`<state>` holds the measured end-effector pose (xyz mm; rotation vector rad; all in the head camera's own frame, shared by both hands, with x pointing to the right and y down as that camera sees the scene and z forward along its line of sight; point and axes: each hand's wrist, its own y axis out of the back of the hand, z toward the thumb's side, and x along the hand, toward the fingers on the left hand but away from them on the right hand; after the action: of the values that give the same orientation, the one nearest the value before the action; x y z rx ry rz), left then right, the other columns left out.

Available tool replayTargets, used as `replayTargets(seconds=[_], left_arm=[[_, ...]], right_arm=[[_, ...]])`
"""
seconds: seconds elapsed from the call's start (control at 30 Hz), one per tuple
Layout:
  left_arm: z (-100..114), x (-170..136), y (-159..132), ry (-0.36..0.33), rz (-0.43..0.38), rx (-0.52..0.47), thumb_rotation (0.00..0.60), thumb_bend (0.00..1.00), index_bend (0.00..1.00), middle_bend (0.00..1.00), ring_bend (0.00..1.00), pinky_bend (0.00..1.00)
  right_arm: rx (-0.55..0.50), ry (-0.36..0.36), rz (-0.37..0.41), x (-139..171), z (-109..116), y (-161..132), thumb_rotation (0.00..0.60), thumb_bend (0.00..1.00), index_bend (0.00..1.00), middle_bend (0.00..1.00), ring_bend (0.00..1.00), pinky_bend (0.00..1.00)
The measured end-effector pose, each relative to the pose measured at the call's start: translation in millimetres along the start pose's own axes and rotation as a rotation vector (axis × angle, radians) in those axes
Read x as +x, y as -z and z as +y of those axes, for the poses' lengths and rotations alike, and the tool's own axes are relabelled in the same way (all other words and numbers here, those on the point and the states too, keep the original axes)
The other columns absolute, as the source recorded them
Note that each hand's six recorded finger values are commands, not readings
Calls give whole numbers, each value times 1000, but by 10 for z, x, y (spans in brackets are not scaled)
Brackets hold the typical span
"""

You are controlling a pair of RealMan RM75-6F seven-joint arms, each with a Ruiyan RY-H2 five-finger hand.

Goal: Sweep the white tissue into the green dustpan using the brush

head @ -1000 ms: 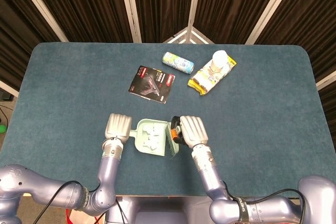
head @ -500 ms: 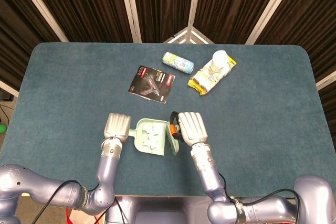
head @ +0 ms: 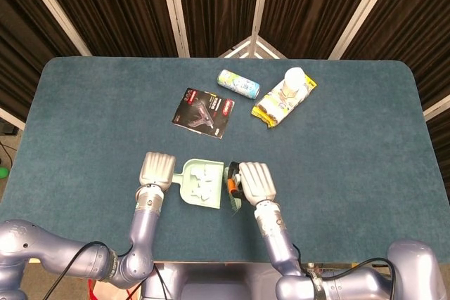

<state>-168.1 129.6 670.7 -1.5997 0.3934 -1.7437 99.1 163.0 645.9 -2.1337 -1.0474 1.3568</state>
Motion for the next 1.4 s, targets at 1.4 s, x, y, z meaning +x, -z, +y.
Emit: replayTargets(seconds=[1.4], left_arm=[[-24, -8, -94, -2, -14, -13, 600, 521, 593, 1000, 983, 1000]], right_arm=[[-143, -7, 132, 42, 37, -582, 600, 1000, 911, 754, 837, 1000]])
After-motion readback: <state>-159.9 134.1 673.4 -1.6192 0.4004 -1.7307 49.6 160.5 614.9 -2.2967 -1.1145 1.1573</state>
